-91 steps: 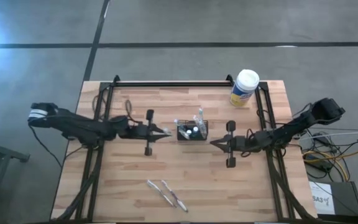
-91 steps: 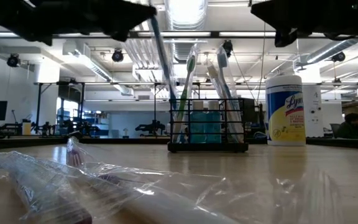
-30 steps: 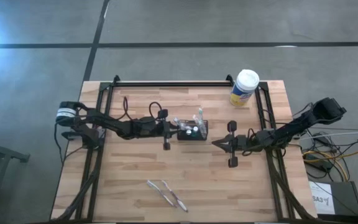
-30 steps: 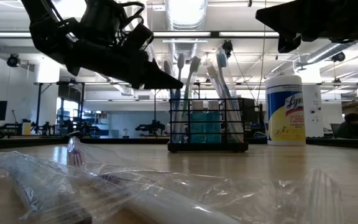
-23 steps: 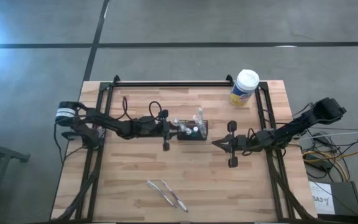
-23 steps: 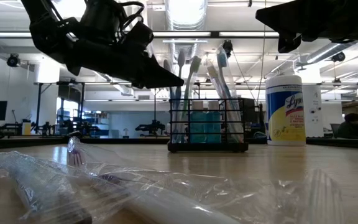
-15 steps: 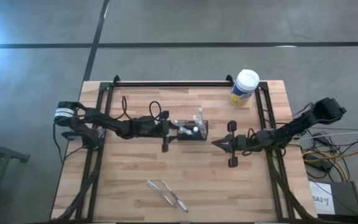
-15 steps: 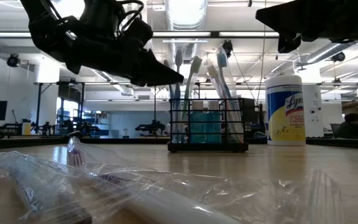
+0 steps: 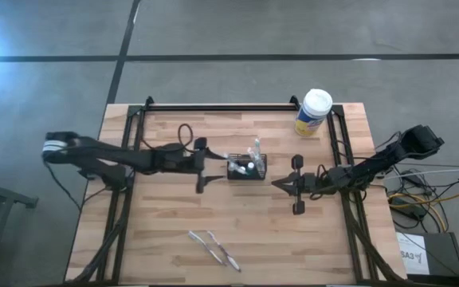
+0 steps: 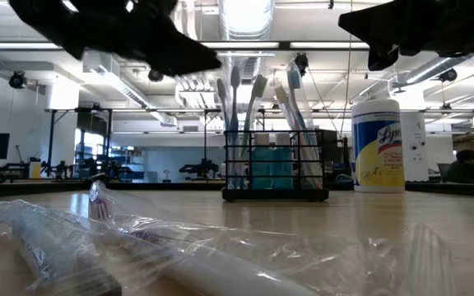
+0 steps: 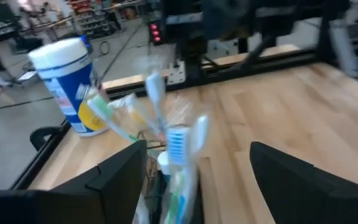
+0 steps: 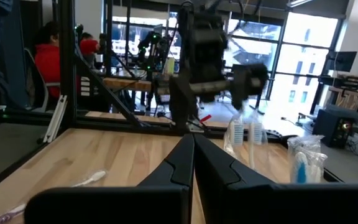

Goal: Pick & Place toothbrushing station
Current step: Put the right purple toothbrush into the wire organizer

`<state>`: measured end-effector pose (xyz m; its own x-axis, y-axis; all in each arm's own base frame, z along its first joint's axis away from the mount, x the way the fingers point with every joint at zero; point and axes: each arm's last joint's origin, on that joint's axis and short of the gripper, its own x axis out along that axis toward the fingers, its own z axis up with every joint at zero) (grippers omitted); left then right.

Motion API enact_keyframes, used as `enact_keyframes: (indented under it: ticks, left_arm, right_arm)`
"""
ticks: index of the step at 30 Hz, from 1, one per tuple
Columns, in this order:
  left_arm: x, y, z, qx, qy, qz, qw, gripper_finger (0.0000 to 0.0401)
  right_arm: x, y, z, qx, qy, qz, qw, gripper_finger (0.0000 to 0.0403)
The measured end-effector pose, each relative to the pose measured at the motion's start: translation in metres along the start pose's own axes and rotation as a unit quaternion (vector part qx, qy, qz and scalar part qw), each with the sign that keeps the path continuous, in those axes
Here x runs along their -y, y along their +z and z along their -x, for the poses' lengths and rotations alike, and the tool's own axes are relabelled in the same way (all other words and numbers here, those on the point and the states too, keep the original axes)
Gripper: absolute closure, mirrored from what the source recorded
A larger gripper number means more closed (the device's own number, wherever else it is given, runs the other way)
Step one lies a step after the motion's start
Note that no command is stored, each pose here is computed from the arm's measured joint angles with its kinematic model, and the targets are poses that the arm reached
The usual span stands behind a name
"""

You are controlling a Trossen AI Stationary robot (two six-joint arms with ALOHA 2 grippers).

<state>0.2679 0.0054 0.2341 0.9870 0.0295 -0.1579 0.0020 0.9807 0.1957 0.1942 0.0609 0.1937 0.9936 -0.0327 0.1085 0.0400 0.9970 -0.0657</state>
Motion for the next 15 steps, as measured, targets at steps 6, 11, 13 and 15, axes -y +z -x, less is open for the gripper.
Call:
enact_keyframes:
  ticks: [6,11,13,15]
  left_arm:
    - [0.005,0.023,0.057,-0.033,-0.064,-0.021,0.997,0.014]
    - [0.007,0.028,0.102,-0.043,-0.08,-0.007,0.996,0.0232]
    - [0.008,0.027,0.116,-0.019,-0.079,0.002,0.997,0.0286]
    - [0.008,0.023,0.129,0.0,-0.078,0.004,0.997,0.0348]
  right_arm:
    - [0.0,-0.002,0.0,-0.008,0.001,-0.003,1.0,0.0394]
    - [0.002,0.004,0.002,0.001,-0.003,-0.012,1.0,0.0394]
    - [0.007,0.009,0.006,0.001,-0.007,-0.011,1.0,0.0394]
    - [0.014,0.014,0.011,-0.008,-0.009,-0.008,1.0,0.0394]
